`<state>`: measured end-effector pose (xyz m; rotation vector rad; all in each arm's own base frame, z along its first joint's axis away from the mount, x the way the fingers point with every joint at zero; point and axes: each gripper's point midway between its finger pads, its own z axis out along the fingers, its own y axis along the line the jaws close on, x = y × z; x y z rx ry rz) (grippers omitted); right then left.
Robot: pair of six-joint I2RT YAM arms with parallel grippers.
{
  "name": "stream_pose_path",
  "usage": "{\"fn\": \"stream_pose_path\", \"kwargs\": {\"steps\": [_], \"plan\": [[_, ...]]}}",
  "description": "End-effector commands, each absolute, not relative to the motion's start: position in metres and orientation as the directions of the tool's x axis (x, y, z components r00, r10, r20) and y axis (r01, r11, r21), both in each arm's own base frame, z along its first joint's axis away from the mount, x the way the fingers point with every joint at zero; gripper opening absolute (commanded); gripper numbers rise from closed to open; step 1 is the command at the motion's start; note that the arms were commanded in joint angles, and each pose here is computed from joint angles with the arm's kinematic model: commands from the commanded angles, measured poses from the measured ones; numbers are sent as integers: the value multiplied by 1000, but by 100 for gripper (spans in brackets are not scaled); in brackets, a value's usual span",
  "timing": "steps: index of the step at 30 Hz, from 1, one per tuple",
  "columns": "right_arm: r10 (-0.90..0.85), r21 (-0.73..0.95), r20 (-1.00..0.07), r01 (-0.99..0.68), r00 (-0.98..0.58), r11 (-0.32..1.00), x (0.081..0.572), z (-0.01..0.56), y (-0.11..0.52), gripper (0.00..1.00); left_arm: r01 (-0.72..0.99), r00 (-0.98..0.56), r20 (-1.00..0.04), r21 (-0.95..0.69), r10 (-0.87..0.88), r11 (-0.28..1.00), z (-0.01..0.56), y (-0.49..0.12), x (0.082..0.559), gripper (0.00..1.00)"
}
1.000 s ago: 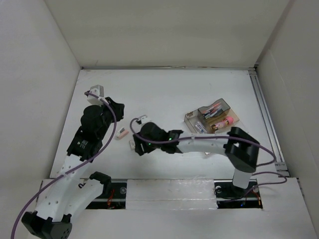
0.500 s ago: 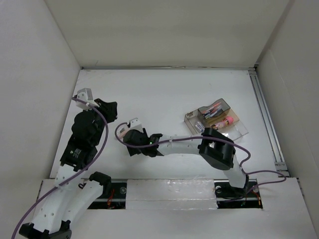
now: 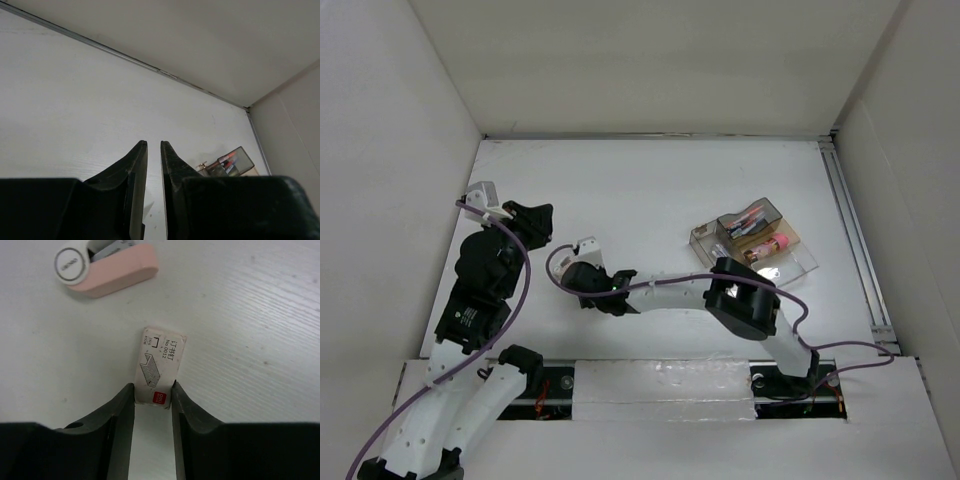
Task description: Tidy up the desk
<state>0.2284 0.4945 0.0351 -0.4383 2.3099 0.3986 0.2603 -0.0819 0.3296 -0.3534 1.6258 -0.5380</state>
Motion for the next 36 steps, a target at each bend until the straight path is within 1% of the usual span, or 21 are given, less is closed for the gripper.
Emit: {"fn": "stream_pose_path", "kwargs": {"steps": [1, 2, 3, 4, 6, 7, 9, 10, 11, 12, 13, 14, 16, 17, 21, 27, 31, 33, 34, 35, 36], "plan": [[-92, 168, -752, -325, -652, 931, 239, 59, 472, 10, 144, -97, -839, -544, -535, 827, 347, -88, 259, 14], [-30, 190, -761, -267, -648, 945, 246, 69, 459, 8, 147, -101, -840, -542, -533, 827, 346, -89, 259, 13], [60, 255, -775, -225, -629, 940, 253, 106, 445, 8, 153, -104, -840, -543, -533, 826, 346, -90, 259, 14], [89, 234, -770, -150, -632, 960, 265, 95, 407, 7, 166, -110, -841, -542, -530, 824, 347, -92, 259, 13], [227, 302, -763, -23, -606, 953, 281, 113, 362, 6, 182, -119, -842, -539, -526, 822, 345, -96, 259, 14], [312, 331, -760, 74, -570, 941, 291, 124, 312, 5, 197, -120, -843, -539, -525, 819, 346, -98, 258, 14], [445, 384, -743, 227, -499, 895, 298, 132, 254, 4, 205, -125, -843, -537, -523, 818, 346, -100, 258, 14], [533, 464, -733, 262, -423, 846, 299, 160, 224, 4, 214, -127, -843, -538, -522, 816, 347, -101, 258, 14], [579, 456, -722, 370, -379, 810, 301, 140, 177, 4, 215, -133, -844, -537, -520, 816, 346, -103, 259, 14], [617, 483, -712, 405, -334, 776, 301, 143, 154, 4, 225, -140, -845, -534, -516, 815, 345, -105, 258, 14], [676, 561, -687, 398, -267, 726, 296, 164, 133, 4, 230, -140, -845, -535, -516, 813, 346, -105, 258, 14], [692, 553, -689, 461, -216, 694, 294, 152, 99, 4, 232, -141, -846, -533, -514, 814, 346, -106, 258, 14], [725, 589, -676, 493, -133, 640, 288, 158, 68, 5, 231, -141, -847, -532, -513, 815, 346, -106, 259, 14], [757, 629, -652, 528, -42, 571, 282, 164, 33, 5, 234, -160, -848, -531, -506, 815, 342, -110, 261, 14], [781, 650, -624, 566, 16, 508, 272, 160, 5, 5, 234, -165, -848, -530, -504, 815, 341, -111, 262, 14], [813, 637, -582, 622, 2, 455, 266, 130, -20, 8, 243, -172, -848, -530, -502, 812, 341, -113, 262, 14], [835, 654, -548, 600, -45, 461, 273, 119, -14, 19, 237, -168, -849, -528, -501, 816, 340, -112, 261, 14], [835, 645, -548, 613, -46, 457, 273, 116, -17, 20, 233, -164, -850, -526, -500, 818, 340, -111, 262, 14], [833, 641, -551, 619, -40, 454, 272, 116, -19, 27, 230, -166, -850, -526, -500, 819, 340, -110, 262, 14], [830, 646, -556, 612, -33, 457, 271, 118, -20, 41, 236, -170, -850, -526, -498, 817, 341, -112, 262, 14], [828, 645, -559, 609, -38, 463, 270, 119, -19, 46, 238, -170, -849, -528, -500, 816, 340, -112, 262, 14]]}}
